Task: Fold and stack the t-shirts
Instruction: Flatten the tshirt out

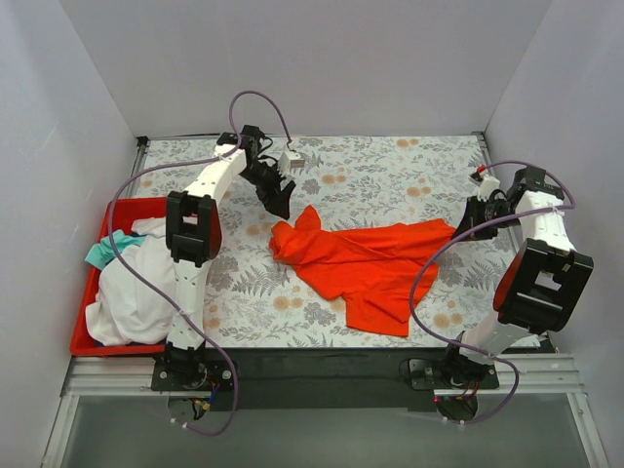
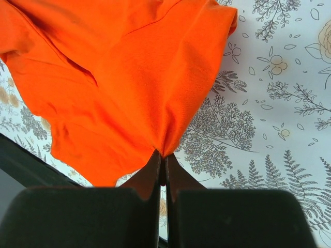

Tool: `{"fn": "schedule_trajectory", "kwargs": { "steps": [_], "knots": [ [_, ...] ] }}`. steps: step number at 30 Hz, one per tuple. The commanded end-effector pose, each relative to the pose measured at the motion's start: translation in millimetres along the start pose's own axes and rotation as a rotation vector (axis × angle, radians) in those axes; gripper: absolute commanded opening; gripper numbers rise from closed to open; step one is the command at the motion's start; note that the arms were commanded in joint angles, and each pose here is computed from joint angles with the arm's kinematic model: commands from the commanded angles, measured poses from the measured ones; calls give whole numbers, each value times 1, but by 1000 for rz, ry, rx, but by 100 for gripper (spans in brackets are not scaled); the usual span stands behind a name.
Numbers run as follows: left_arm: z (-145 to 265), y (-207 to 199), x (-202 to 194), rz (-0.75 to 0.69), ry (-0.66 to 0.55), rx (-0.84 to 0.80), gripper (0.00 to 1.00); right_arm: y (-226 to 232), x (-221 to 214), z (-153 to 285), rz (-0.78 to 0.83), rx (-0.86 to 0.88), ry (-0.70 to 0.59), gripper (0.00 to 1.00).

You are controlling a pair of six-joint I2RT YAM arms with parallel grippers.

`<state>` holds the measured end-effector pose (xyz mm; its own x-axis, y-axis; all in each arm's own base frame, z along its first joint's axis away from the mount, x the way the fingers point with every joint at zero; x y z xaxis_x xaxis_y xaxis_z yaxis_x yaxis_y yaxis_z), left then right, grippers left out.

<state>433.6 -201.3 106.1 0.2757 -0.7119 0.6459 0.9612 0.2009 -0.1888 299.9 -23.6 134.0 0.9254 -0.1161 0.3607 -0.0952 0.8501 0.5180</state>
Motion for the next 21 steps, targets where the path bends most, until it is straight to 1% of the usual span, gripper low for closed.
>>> {"fn": "schedule_trajectory", "kwargs": {
  "steps": [1, 2, 4, 6, 9, 12, 13, 14, 16, 17, 19, 20, 21],
  "knots": [
    [16, -27, 3, 37, -4, -98, 78, 5, 9, 5, 20, 26, -15, 1],
    [9, -31, -5, 71, 5, -115, 78, 6, 8, 4, 19, 27, -12, 1],
    [5, -32, -8, 81, -3, -117, 79, 5, 7, 3, 16, 28, -6, 1],
    [0, -40, -17, 119, 15, -149, 78, 5, 6, 3, 17, 26, -3, 1],
    [-5, -52, -28, 169, 27, -198, 73, 5, 8, 5, 26, 20, -8, 1],
    [-3, -65, -31, 184, 20, -224, 58, 3, 10, 5, 26, 16, -10, 1],
    [-2, -68, -31, 182, 16, -223, 50, 3, 10, 5, 25, 16, -6, 1],
    [0, -70, -30, 178, 11, -219, 38, 2, 10, 5, 27, 11, -6, 1],
    [11, -81, -25, 144, -18, -193, 23, 1, 9, 5, 30, 7, -3, 1],
    [16, -85, -21, 122, -33, -176, 10, 0, 8, 5, 33, 3, -1, 1],
    [31, -103, -19, 53, -69, -117, 3, 0, 7, 5, 33, 0, 1, 1],
    [34, -111, -24, 16, -67, -98, 0, 0, 6, 5, 34, -2, 5, 1],
    [35, -111, -25, -43, -66, -51, 0, 0, 5, 5, 38, -1, 5, 1]
  ]
}}
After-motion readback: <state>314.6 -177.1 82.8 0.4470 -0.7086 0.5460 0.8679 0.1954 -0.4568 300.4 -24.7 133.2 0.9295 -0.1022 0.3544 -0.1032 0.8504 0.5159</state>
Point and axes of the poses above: each gripper's point midway between its finger pads, its own z axis back along the fingers, its own y axis along the line the jaws close on, x = y × z, the point moved 2 cm from there along z, back along the fingers, and after that the axes turned 9 degrees about -z, right-handed, at the moved point
